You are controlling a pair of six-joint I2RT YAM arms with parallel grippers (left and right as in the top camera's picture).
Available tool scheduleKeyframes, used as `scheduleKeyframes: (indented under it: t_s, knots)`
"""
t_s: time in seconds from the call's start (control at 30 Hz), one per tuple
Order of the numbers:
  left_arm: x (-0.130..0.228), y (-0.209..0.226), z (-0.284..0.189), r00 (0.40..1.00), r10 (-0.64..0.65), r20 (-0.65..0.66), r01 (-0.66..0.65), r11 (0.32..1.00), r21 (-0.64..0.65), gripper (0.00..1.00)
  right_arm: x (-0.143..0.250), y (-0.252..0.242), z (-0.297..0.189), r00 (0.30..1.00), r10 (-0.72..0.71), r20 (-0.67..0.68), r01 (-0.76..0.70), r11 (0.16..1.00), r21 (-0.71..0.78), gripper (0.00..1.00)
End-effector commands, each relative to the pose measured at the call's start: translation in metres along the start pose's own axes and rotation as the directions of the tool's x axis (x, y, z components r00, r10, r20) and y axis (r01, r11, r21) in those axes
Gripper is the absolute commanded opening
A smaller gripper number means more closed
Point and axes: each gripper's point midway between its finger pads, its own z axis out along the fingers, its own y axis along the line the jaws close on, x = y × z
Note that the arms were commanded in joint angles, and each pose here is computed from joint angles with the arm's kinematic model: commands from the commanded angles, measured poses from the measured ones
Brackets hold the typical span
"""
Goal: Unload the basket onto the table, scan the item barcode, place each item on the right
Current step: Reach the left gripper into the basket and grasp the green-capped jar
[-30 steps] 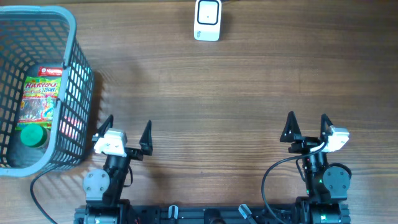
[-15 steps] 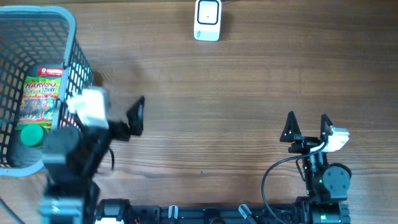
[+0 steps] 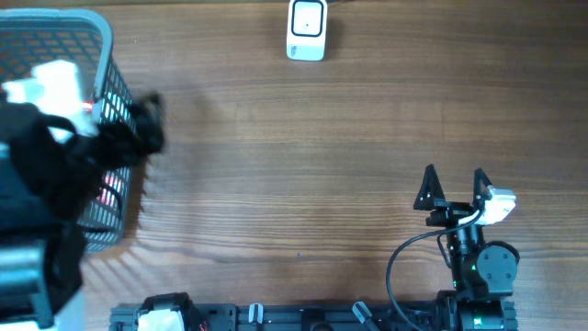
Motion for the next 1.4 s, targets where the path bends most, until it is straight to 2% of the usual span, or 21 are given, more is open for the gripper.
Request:
scheduleKeyframes:
  t_s: [0.0,0.07,0.1,0.23,0.3,0.47,0.53,0.63,0.7,0.73,0.8,0.9,1.03,1.37]
  knots:
    - [-0.028,0.066,-0.007,0.958,-0.279,0.07,0.288,0.916,-0.281,1.0,-0.001,0.004,0.0,1.0,-0.017,0.005,0.017,1.0,-0.022,1.0]
    - [-0.03,0.095,-0.009,0.907,-0.407,0.113,0.419,0.836,-0.354,1.0,-0.001,0.004,0.0,1.0,-0.017,0.005,0.017,1.0,-0.022,1.0]
    - [-0.027,0.114,-0.01,0.867,-0.477,0.144,0.492,0.775,-0.397,1.0,-0.001,0.004,0.0,1.0,-0.017,0.005,0.017,1.0,-0.022,1.0]
    - [-0.003,0.174,-0.012,0.779,-0.604,0.167,0.583,0.601,-0.546,1.0,-0.001,0.004,0.0,1.0,-0.017,0.005,0.017,1.0,-0.022,1.0]
    - [0.002,0.188,-0.002,0.759,-0.634,0.151,0.591,0.571,-0.57,1.0,-0.001,0.004,0.0,1.0,-0.017,0.005,0.017,1.0,-0.022,1.0]
    - [0.017,0.19,0.035,0.718,-0.695,0.019,0.585,0.589,-0.558,1.0,-0.001,0.004,0.0,1.0,-0.017,0.005,0.017,1.0,-0.022,1.0]
    - [0.028,0.201,0.043,0.687,-0.727,0.018,0.583,0.536,-0.61,1.0,-0.001,0.004,0.0,1.0,-0.017,0.005,0.017,1.0,-0.022,1.0]
    - [0.054,0.23,0.037,0.565,-0.807,0.173,0.611,0.268,-0.745,1.0,-0.001,0.004,0.0,1.0,-0.017,0.005,0.017,1.0,-0.022,1.0]
    - [0.073,0.24,0.039,0.47,-0.841,0.269,0.621,0.099,-0.778,1.0,-0.001,0.004,0.0,1.0,-0.017,0.005,0.017,1.0,-0.022,1.0]
    - [0.077,0.241,0.04,0.447,-0.847,0.289,0.624,0.064,-0.779,1.0,-0.001,0.004,0.0,1.0,-0.017,0.005,0.017,1.0,-0.022,1.0]
    - [0.092,0.246,0.043,0.382,-0.849,0.365,0.63,-0.05,-0.775,1.0,-0.001,0.004,0.0,1.0,-0.017,0.005,0.017,1.0,-0.022,1.0]
    - [0.114,0.26,0.041,0.372,-0.81,0.453,0.602,-0.161,-0.782,1.0,-0.001,0.004,0.0,1.0,-0.017,0.005,0.017,1.0,-0.022,1.0]
    - [0.135,0.279,0.049,0.422,-0.767,0.484,0.571,-0.19,-0.799,1.0,-0.001,0.004,0.0,1.0,-0.017,0.005,0.017,1.0,-0.022,1.0]
    - [0.176,0.302,0.077,0.411,-0.768,0.491,0.556,-0.216,-0.803,1.0,-0.001,0.004,0.0,1.0,-0.017,0.005,0.017,1.0,-0.022,1.0]
